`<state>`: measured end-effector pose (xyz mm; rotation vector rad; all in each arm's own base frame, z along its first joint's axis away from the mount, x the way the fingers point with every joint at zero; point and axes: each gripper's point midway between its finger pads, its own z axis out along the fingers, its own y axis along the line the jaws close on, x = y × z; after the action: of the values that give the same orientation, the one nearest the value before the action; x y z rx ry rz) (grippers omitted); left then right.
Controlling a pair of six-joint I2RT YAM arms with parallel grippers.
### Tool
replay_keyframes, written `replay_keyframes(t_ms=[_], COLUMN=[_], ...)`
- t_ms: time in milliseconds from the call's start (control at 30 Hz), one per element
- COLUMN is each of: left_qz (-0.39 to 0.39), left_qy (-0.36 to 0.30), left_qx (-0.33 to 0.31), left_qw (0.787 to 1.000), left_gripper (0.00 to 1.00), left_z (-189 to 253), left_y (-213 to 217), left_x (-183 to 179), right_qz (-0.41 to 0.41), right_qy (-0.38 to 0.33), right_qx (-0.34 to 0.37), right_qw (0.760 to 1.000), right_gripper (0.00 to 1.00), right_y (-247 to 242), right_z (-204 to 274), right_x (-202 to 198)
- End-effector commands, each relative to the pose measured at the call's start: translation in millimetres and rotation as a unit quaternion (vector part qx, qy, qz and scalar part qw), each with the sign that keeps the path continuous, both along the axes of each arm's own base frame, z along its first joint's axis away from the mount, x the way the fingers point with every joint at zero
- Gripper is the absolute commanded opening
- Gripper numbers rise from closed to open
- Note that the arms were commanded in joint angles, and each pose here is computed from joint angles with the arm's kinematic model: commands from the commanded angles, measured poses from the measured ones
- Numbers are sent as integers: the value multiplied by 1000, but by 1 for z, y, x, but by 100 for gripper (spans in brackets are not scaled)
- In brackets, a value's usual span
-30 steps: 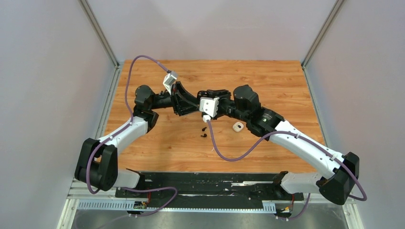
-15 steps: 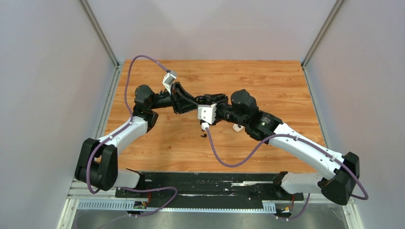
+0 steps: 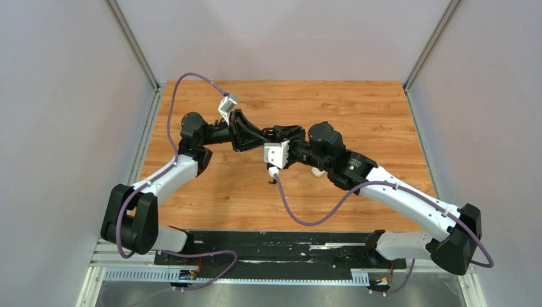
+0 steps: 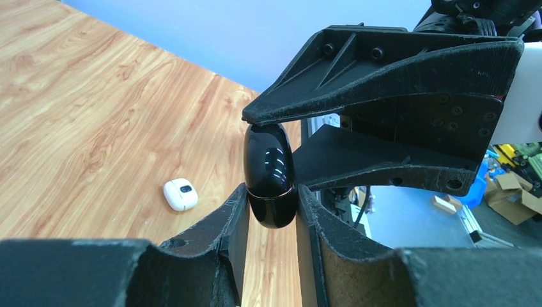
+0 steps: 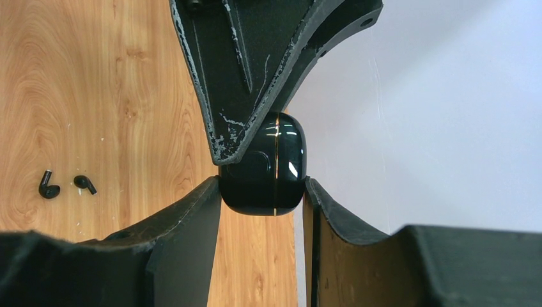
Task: Insert the wireless bluetooth earbuds into the charging case
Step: Pass from the right arm to the left
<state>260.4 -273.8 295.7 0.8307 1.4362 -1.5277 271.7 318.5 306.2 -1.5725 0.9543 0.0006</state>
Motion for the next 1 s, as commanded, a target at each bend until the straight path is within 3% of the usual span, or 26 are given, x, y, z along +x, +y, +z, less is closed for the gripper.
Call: replay_keyframes(t_ms=[0, 267, 467, 533, 633, 733, 867, 967], left_qz=[-15, -19, -28, -30, -33, -40, -57, -70], left_qy=[-37, -33, -33, -37, -52, -66, -92, -117], left_qx=[-12, -11, -10, -11, -11, -8, 0, 6], left_qw=[999, 999, 999, 999, 998, 997, 994, 991], left_gripper=[40, 42, 36, 29, 4, 0, 0, 0], left_z=[21, 20, 19, 20, 20, 20, 14, 5], left_y=[-5, -7, -8, -8, -8, -7, -5, -3], left_x=[-4, -4, -5, -6, -7, -11, -18, -24], right_qz=[18, 14, 7, 1, -18, -10, 9, 8], right_qy=[-14, -15, -13, -10, 17, 116, 275, 379], right_qx=[14, 17, 18, 20, 18, 26, 40, 43], right_qw=[1000, 1000, 1000, 1000, 1000, 993, 961, 924], right_gripper=[0, 0, 0, 1, 36, 57, 77, 79], right_y=[9, 12, 12, 11, 4, -7, -25, -25], right_z=[5, 6, 5, 4, -3, 1, 4, -2], right_x=[-5, -2, 1, 2, 3, -8, -26, -36])
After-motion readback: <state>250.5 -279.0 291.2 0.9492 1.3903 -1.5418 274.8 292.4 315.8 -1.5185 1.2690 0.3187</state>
